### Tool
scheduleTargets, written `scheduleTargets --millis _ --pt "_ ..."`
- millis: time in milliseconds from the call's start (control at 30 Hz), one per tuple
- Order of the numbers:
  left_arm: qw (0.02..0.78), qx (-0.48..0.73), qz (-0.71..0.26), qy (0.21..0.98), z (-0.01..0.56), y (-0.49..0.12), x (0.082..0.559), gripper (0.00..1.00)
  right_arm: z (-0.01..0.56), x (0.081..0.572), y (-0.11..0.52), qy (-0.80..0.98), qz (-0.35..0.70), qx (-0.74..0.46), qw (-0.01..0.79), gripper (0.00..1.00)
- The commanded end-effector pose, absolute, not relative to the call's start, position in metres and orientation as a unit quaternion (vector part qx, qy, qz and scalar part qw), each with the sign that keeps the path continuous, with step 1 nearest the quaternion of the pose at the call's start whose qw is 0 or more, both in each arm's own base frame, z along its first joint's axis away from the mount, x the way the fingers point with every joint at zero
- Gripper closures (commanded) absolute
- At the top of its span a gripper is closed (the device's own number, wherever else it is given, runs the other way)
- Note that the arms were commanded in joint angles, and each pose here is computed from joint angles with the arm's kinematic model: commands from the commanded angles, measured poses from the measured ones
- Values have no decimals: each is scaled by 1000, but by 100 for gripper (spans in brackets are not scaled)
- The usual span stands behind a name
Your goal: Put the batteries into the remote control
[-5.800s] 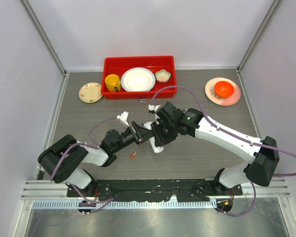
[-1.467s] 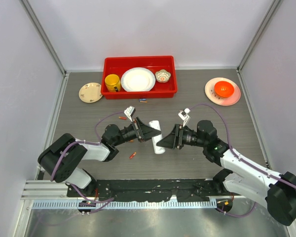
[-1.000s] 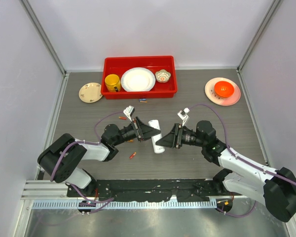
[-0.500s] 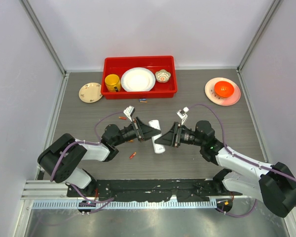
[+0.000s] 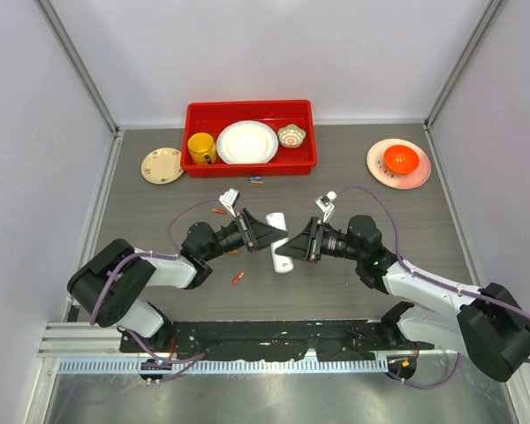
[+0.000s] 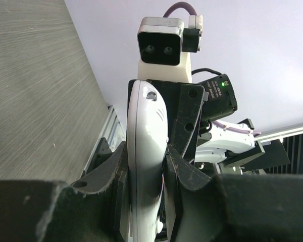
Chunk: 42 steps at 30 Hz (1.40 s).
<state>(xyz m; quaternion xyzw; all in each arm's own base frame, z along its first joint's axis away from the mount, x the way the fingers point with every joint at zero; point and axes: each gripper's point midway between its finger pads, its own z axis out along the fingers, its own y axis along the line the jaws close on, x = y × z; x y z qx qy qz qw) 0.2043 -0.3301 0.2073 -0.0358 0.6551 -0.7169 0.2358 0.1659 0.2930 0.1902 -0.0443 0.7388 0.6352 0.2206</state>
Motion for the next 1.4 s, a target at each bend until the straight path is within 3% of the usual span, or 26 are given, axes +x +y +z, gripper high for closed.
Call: scheduleTargets --millis 0,33,133,233,633,967,1233,1267,1300,1367 --pt "286 30 -784 550 275 -328 184 100 198 167 300 727 640 -63 241 96" --pt "287 29 -783 550 274 -327 184 100 199 167 301 726 641 -65 241 82" --pt "291 31 -783 550 275 -326 183 100 206 166 299 722 642 -67 249 57" --pt "292 30 -782 551 274 -326 184 100 213 164 296 718 643 -71 256 47" --pt "299 28 -782 546 278 -325 185 100 209 146 285 730 628 -98 251 43" --pt "299 29 -785 541 282 -324 184 100 197 140 285 734 629 -101 235 51" --pt "296 31 -787 541 282 -324 183 100 191 148 288 740 626 -87 230 75" --pt "295 30 -786 542 281 -325 183 100 189 148 289 743 624 -85 228 79" --pt "295 30 -786 543 281 -325 183 100 189 149 289 744 622 -84 229 92" --pt "294 30 -785 545 279 -325 183 100 188 151 289 745 620 -82 230 99"
